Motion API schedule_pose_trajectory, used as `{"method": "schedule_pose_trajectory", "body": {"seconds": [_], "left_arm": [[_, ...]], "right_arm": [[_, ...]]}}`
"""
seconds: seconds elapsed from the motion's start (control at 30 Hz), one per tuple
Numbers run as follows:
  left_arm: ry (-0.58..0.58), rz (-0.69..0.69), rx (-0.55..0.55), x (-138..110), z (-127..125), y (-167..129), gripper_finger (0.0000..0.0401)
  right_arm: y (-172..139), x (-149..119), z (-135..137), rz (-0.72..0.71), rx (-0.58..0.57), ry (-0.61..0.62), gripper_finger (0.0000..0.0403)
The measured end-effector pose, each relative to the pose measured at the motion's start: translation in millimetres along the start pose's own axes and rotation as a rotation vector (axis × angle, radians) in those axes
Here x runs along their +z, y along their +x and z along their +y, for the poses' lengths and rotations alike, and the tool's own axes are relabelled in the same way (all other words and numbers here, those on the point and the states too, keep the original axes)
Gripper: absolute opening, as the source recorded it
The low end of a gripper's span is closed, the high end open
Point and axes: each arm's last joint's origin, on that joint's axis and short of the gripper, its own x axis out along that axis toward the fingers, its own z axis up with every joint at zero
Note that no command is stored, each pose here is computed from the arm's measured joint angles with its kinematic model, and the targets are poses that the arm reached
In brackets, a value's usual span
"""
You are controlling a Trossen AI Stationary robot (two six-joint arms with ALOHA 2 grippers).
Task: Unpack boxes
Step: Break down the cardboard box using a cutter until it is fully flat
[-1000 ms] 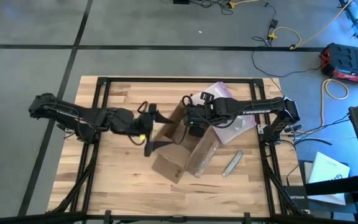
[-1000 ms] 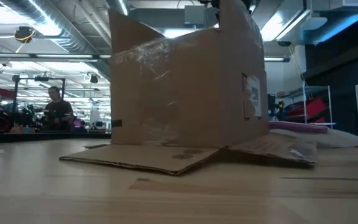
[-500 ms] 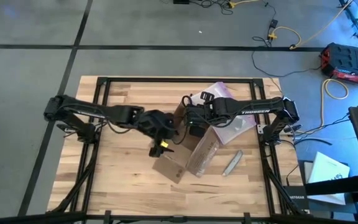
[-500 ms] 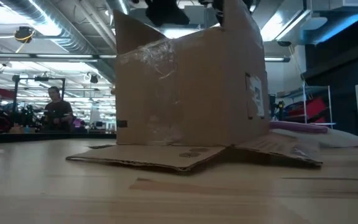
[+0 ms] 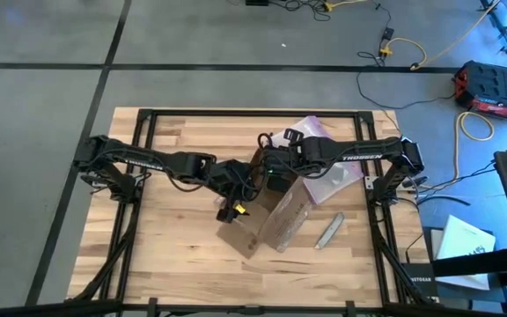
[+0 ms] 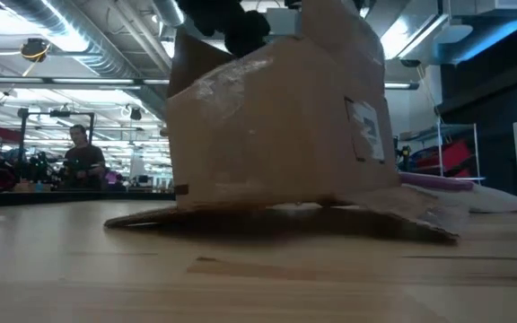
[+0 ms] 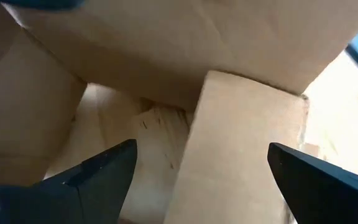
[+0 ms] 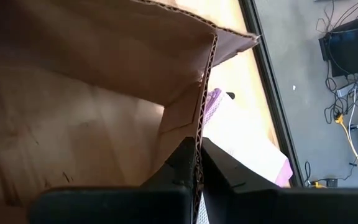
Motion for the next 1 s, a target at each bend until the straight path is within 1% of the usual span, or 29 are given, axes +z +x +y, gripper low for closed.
{"method": "schedule_pose_trajectory", "body": {"seconds": [0.27,0.4,0.5,0.6,0.7,0.77,0.83,0.9,1.0], "left_arm": [[-0.017,0.041,-0.009,-4,0,1,0.0347],[-0.083,0.046,-0.011,-4,-5,-3,0.0347],[-0.121,0.021,-0.009,-1,-7,-16,0.0347],[-0.152,0.011,0.022,2,-8,-32,0.0347],[-0.149,0.018,0.083,6,-7,-54,0.0347],[-0.134,0.064,0.136,5,-7,-69,0.0347],[-0.126,0.132,0.172,-1,-6,-74,0.0347],[-0.125,0.158,0.185,-5,-4,-78,0.0347],[-0.139,0.127,0.192,-3,-4,-83,0.0347]], "right_arm": [[0,0,0,-0.002,0.000,-0.004,0.0000],[0,0,0,-0.004,0.001,-0.005,0.0000],[0,1,0,-0.012,0.002,-0.001,0.0000],[-1,2,0,-0.014,0.001,-0.004,0.0000],[0,2,0,-0.014,-0.005,-0.005,0.0000],[0,2,0,-0.014,-0.005,-0.009,0.0000],[0,2,0,-0.015,-0.005,-0.011,0.0000],[0,2,0,-0.013,-0.005,-0.013,0.0000],[0,2,0,-0.018,-0.004,-0.011,0.0000]]}}
